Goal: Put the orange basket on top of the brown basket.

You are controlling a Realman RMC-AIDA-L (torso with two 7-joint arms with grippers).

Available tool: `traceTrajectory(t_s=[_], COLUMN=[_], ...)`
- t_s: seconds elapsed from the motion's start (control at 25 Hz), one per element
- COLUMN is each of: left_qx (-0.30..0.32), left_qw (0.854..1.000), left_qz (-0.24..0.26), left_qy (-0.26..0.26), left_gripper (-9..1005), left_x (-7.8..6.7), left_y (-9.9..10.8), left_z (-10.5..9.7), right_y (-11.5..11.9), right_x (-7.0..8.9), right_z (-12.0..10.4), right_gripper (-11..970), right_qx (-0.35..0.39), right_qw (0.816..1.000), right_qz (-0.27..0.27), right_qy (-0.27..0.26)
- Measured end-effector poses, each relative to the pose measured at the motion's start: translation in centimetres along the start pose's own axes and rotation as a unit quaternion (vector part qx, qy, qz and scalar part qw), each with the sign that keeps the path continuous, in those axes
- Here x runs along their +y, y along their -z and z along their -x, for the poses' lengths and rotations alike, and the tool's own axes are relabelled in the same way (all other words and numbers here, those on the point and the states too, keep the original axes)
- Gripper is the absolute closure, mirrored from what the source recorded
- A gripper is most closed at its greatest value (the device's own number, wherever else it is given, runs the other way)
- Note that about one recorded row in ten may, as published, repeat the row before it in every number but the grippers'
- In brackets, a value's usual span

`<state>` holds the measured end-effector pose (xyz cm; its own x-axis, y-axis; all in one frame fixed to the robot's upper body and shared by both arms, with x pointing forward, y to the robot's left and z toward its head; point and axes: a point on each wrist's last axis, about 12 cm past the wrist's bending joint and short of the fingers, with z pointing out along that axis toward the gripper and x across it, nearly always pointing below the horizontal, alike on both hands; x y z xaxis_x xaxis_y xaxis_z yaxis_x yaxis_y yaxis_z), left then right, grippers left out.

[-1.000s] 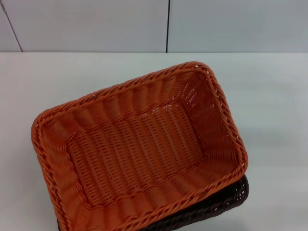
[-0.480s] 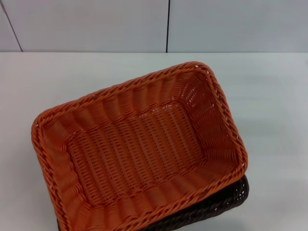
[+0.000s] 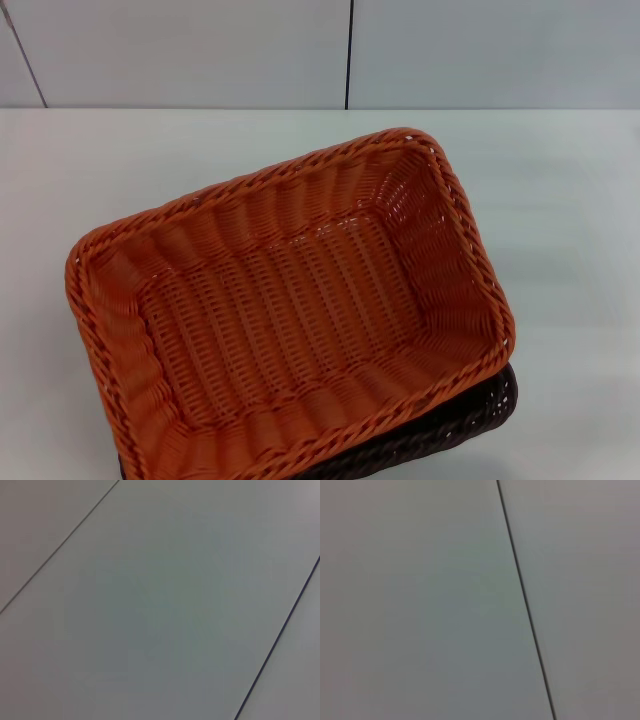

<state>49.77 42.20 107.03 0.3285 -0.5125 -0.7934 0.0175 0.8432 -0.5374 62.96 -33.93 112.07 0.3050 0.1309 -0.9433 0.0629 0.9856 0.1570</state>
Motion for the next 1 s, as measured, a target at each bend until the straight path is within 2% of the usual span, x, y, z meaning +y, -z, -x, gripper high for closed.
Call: traceTrajectory(t_s=[0.4, 1.0], left_qx=[-0.007, 0.014], left_qw=[1.000, 0.999], left_qz=[-0.009, 0.035], left_qy=[0.022, 0.033], left_gripper=[195, 195], left_x=[0.4, 0.8], left_y=[-0.8, -1.3], left_z=[1.3, 0.0], right_y=[0.8, 0.6], right_x=[-0.8, -0.4], right_z=[-0.2, -0.3], right_gripper=[241, 240], right_qx=[0.001, 0.000], right_qw=[1.000, 1.000], right_qz=[-0.015, -0.016], right_qy=[-0.004, -0.014])
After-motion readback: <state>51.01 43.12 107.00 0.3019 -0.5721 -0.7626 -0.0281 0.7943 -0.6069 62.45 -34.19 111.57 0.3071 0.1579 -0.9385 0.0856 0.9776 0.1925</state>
